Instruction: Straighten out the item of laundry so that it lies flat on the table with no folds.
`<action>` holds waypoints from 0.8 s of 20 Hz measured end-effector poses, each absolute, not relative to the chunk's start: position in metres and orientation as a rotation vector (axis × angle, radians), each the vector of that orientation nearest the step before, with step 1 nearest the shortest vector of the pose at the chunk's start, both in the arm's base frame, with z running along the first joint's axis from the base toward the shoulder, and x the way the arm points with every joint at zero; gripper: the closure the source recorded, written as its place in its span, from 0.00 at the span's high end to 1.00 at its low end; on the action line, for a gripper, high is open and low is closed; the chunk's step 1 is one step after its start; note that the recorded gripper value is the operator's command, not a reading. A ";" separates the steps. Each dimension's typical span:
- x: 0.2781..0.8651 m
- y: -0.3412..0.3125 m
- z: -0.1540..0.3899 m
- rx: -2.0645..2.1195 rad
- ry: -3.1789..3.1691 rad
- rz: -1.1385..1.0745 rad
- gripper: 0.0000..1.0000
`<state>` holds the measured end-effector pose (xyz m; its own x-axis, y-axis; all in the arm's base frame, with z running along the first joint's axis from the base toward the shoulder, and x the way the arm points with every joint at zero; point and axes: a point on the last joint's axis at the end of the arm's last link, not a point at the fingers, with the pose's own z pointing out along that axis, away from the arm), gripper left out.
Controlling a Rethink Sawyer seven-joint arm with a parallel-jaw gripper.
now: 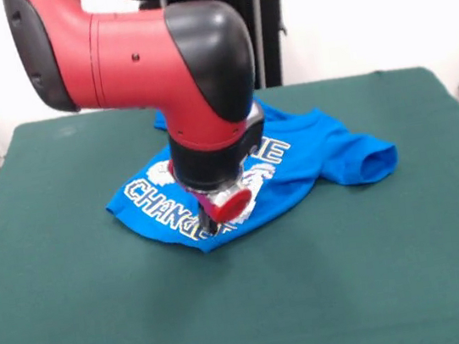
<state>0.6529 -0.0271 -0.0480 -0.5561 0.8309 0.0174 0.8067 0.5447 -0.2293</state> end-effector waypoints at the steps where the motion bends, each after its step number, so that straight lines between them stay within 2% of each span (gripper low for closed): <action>1: 0.654 -0.029 -0.049 -1.420 -2.656 0.287 0.00; 16: 0.650 -0.035 -0.046 -1.438 -2.685 0.193 0.00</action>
<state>0.6500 -0.0352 -0.0465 -0.5532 0.8328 0.0192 0.8216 0.5492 -0.1529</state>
